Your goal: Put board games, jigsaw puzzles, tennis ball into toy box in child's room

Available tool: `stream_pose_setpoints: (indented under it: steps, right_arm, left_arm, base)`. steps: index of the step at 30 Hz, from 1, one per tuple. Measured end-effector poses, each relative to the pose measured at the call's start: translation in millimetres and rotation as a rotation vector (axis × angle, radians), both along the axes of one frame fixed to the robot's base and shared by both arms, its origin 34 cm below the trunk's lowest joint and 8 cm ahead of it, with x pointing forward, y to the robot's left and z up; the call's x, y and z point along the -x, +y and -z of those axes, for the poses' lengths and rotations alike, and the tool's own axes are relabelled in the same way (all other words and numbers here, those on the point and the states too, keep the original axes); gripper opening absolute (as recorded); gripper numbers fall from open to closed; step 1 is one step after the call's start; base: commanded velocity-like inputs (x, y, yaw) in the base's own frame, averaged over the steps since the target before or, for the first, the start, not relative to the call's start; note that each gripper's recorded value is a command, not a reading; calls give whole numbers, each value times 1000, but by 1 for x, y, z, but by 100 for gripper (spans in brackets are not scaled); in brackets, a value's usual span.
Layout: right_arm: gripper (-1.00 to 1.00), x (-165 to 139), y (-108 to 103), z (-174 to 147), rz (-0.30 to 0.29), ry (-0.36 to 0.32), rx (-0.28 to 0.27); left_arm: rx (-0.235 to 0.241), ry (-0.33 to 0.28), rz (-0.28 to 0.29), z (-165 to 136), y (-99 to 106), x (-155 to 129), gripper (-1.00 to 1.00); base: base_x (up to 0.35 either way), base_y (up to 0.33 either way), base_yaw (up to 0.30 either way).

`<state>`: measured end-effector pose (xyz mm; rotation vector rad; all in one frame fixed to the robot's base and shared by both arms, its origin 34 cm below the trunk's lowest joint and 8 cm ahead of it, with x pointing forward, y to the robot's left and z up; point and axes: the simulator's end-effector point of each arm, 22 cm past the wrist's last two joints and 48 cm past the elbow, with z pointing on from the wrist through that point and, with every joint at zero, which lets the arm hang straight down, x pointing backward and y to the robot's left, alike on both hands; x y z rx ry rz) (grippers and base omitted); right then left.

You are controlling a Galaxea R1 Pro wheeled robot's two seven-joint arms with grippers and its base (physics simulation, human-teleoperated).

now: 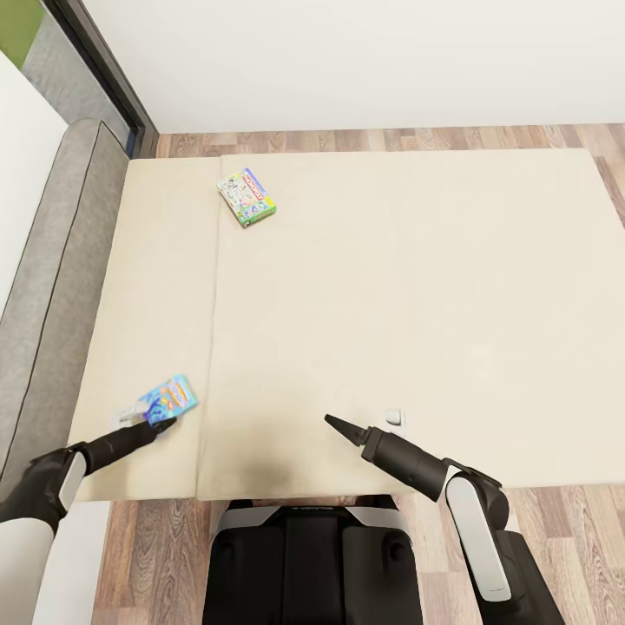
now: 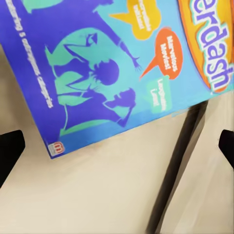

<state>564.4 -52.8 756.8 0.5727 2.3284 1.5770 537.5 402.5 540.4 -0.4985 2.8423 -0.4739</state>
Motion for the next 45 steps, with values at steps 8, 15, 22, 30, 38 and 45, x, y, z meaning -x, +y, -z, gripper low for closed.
stream_pose_setpoints:
  steps: [8,15,22,30,38,45]
  right_arm:
    - [100,0,-1,1,-1,1,2]
    - [100,0,-1,1,0,1,3]
    - [100,0,-1,1,0,1,4]
    - [100,0,-2,1,1,0,4]
    - [100,1,-1,3,1,6,5]
    - [100,3,-1,5,0,13,3]
  left_arm:
    - [-2,-13,-2,-10,5,-16,100]
    - [-11,-17,1,-13,7,-20,100]
    - [-21,-23,0,-14,11,-23,100]
    - [-59,-43,-70,-24,45,-27,100]
    - [-74,-24,-90,-34,58,-32,100]
    - [-198,40,-129,-31,85,-33,100]
  base:
    - [0,0,0]
    - [0,0,0]
    - [0,0,0]
    - [0,0,0]
    - [0,0,0]
    - [0,0,0]
